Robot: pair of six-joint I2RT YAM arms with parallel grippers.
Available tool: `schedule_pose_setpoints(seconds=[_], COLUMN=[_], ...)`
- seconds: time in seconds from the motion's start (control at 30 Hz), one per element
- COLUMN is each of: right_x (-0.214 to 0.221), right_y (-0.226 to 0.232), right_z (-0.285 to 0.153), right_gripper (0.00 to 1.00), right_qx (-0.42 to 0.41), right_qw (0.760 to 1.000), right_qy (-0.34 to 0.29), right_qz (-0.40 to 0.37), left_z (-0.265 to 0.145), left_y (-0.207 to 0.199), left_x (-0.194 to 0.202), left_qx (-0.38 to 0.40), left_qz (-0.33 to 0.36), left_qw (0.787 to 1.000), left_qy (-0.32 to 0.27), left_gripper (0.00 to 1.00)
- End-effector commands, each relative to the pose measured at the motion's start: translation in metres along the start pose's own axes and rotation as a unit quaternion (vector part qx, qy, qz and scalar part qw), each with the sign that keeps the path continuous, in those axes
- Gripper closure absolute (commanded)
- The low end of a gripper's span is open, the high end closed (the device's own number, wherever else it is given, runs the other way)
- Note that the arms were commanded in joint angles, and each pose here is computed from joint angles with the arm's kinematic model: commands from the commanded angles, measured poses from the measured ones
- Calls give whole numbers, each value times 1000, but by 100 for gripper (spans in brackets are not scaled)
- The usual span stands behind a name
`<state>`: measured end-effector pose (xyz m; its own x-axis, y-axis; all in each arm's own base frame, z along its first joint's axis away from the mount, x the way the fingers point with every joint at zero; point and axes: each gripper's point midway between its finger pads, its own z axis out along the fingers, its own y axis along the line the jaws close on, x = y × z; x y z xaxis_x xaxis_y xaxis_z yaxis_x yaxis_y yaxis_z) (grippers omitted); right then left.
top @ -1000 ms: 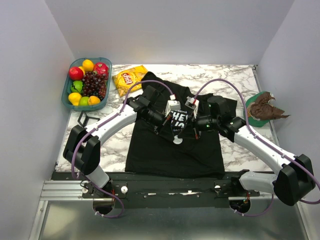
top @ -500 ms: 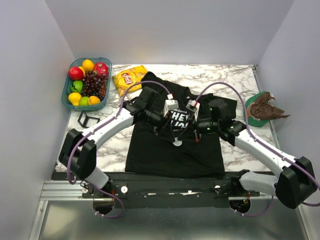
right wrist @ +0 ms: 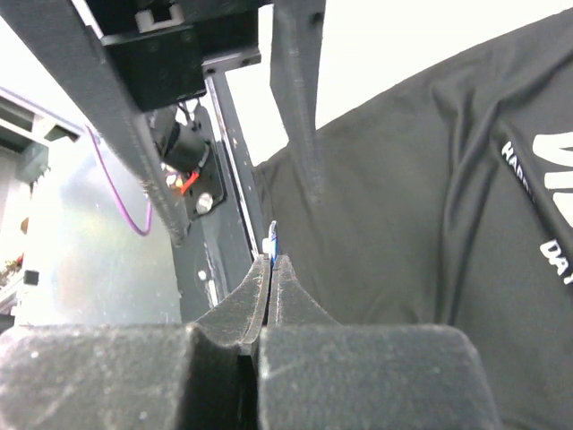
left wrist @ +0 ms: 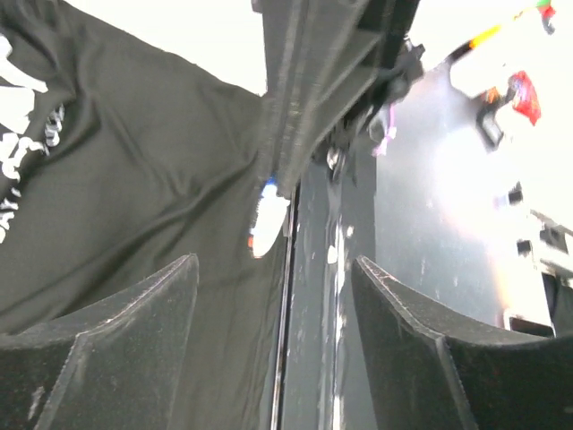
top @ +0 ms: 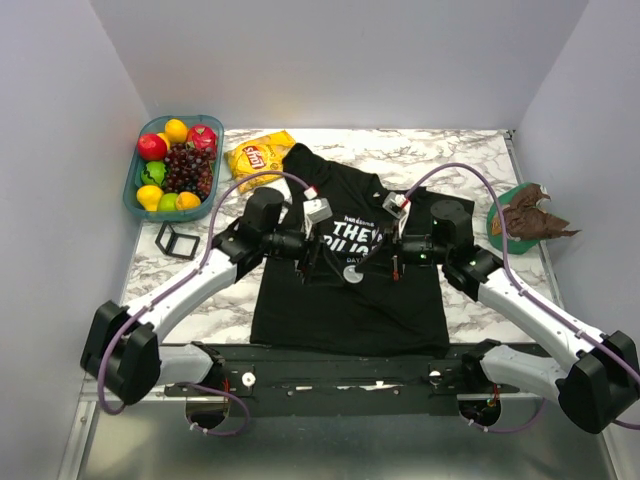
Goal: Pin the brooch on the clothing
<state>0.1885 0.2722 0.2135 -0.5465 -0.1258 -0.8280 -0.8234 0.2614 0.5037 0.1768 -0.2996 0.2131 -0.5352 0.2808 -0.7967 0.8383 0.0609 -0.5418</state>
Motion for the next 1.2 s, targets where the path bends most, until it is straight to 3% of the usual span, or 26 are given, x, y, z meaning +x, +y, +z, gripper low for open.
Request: schedule_pose_setpoints(seconds=[0.0,0.53,0.9,1.03,1.17], right_x=[-14,-18,-21,-22,-22], right_y=[13,24,26,27,26], right_z=[0,-2,-3,-3,-4], right_gripper=[99,99,99,99,99], right_qx=[-26,-50,-49,-50,-49], right_qw=[999,998,998,998,998], right_qy=[-22,-22,-27,-27,-28], right_qz=[-11,-12,-17,-17,-17], left_z=[-6,5,11,13,14], left_y=[-18,-18,-22,-22,-24], left_x=[-36,-17,-4,-3,-2], left_qx=[1,12,21,24,26], left_qz=[34,3,-2,-4,-5], left_qw=[994,996,998,998,998], left_qy=[-101,-85,-57,-54,-51], left_gripper=[25,53,57,71,74])
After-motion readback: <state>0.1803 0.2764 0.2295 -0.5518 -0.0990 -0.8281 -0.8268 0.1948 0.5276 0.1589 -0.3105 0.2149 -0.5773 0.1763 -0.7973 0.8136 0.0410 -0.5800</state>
